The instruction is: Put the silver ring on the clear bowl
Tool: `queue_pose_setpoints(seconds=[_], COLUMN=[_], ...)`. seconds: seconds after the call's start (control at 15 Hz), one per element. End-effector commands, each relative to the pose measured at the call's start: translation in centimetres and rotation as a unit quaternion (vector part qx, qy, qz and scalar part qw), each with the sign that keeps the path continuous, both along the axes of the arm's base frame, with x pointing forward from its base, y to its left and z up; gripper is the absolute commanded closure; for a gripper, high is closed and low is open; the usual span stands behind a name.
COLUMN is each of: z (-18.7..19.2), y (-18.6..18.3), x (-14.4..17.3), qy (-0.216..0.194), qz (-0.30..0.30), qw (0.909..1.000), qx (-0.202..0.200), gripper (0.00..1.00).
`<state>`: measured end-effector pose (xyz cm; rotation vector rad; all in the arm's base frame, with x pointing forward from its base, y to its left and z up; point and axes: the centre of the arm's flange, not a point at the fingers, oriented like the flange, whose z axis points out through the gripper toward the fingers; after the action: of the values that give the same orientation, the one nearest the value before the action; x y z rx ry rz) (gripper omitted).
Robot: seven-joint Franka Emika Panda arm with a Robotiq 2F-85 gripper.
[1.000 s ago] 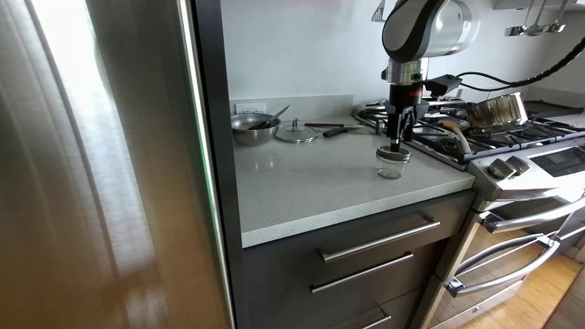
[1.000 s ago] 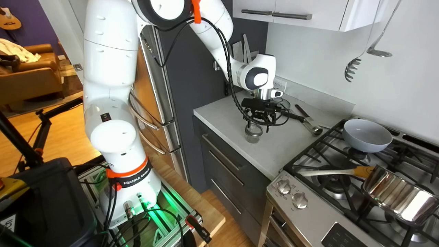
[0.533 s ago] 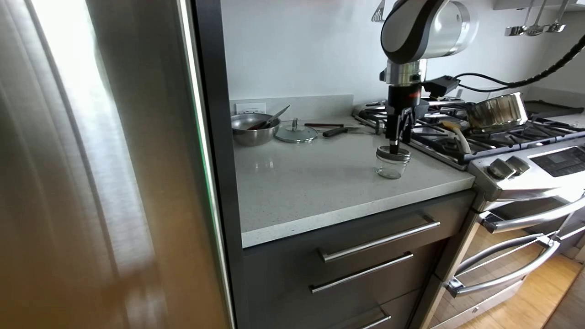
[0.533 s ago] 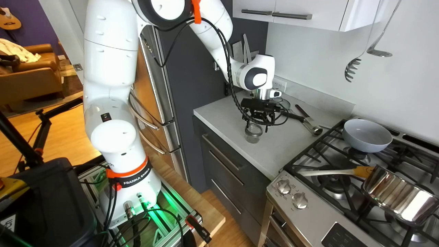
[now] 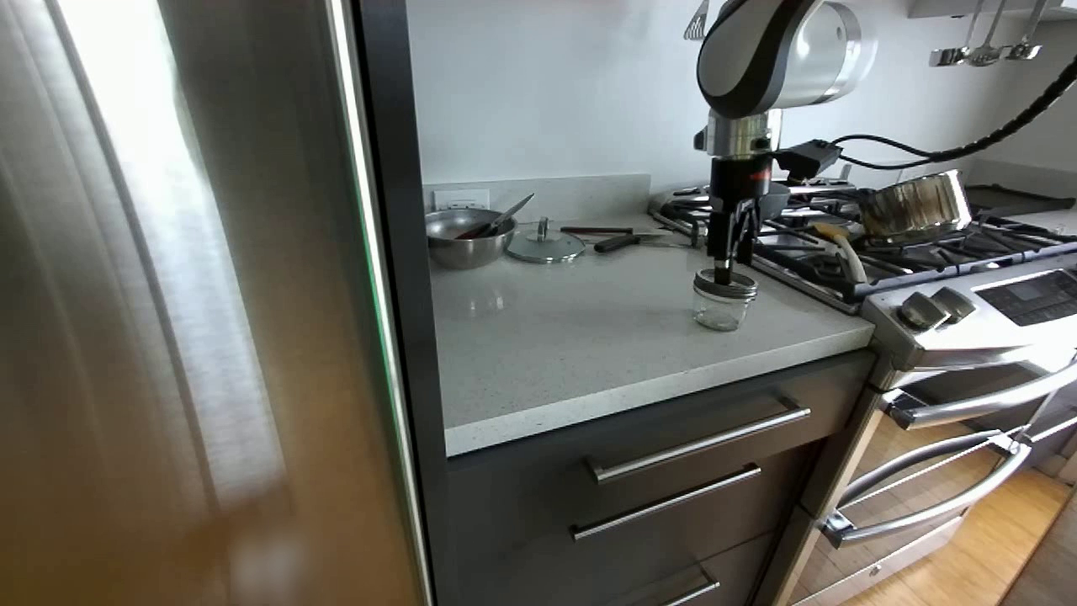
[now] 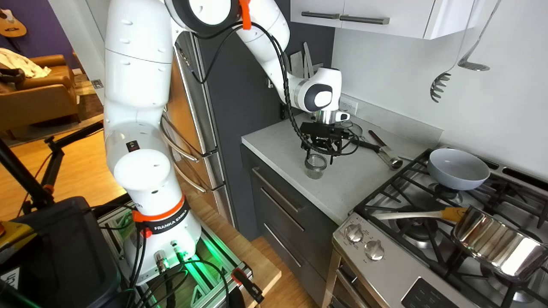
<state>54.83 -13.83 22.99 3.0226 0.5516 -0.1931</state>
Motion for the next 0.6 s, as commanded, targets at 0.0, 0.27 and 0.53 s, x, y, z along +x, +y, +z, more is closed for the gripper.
queue_pose_setpoints(seconds=[0.0,0.27,0.53], z=[-0.73,-0.82,-0.29], y=[0.10,0.18,0.29], x=[-0.34,-0.27,-0.66], qy=[0.013,0.014,0.009], qz=[0.008,0.008,0.009], qw=[0.9999,0.9999,0.9999], qx=[0.000,-0.001,-0.001], gripper=[0.00,0.00,0.00])
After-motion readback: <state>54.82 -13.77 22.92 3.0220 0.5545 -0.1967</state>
